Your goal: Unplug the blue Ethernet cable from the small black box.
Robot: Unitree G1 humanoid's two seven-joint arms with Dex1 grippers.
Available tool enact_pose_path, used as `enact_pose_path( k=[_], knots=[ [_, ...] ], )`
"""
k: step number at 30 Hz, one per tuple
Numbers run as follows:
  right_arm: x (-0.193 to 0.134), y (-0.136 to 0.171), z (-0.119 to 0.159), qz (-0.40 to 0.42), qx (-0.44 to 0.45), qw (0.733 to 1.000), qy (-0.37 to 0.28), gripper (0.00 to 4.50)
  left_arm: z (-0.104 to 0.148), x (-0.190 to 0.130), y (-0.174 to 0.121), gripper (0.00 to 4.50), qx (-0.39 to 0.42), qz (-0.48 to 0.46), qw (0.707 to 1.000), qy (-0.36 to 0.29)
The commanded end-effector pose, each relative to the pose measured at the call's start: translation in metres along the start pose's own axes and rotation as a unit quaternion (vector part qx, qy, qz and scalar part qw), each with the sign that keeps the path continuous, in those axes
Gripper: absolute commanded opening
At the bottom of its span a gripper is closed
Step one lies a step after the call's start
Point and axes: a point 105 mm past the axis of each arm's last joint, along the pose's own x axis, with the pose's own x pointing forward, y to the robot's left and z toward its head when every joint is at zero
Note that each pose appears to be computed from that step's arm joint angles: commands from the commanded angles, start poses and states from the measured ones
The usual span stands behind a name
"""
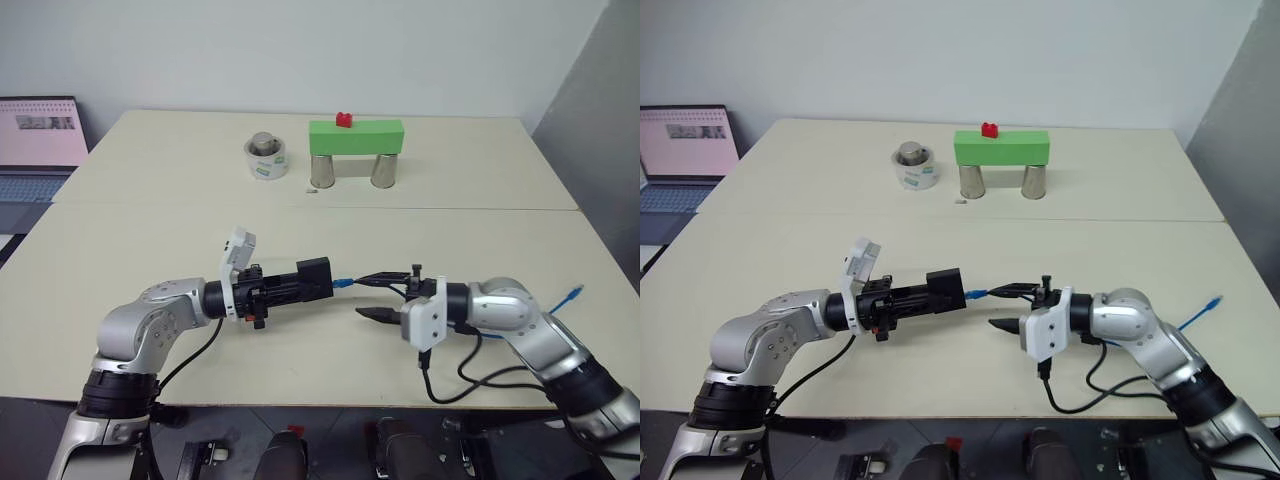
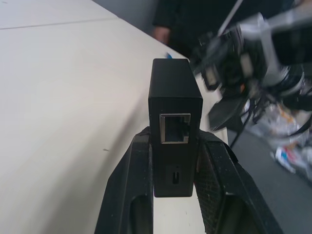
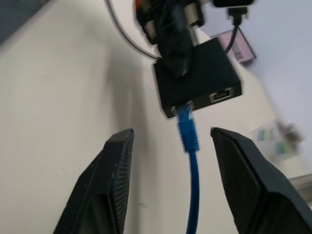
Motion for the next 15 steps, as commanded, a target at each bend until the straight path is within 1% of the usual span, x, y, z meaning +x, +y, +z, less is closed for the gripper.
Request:
enact_pose_path(
  k=[1,2,5,7,9,12,15],
  knots=[
    [-0.004,-0.005,0.020,0.004,0.148,0.989,-0.027,2.54,0.010,0.003,-0.010,0.79,0.063,-0.041,0.997,0.014],
    [-0.003,-0.003,0.021,0.011,0.183,0.983,-0.027,2.54,0.010,0.003,-0.011,0.79,0.073,-0.050,0.996,0.017],
    [0.000,0.001,0.021,0.021,0.233,0.972,-0.019,2.54,0.012,0.003,-0.012,0.79,0.090,-0.060,0.994,0.016],
    [0.005,0.002,0.018,0.024,0.279,0.960,-0.019,2.54,0.016,0.004,-0.013,0.79,0.096,-0.070,0.993,0.011],
    [0.009,0.000,0.011,0.024,0.312,0.950,-0.008,2.54,0.016,0.005,-0.014,0.79,0.109,-0.075,0.991,0.021],
    [0.011,0.000,0.010,0.036,0.340,0.940,-0.006,2.54,0.016,0.007,-0.016,0.79,0.118,-0.077,0.990,0.027],
    [0.012,0.002,0.009,0.046,0.345,0.938,-0.001,2.54,0.016,0.007,-0.017,0.79,0.121,-0.078,0.989,0.028]
  ],
)
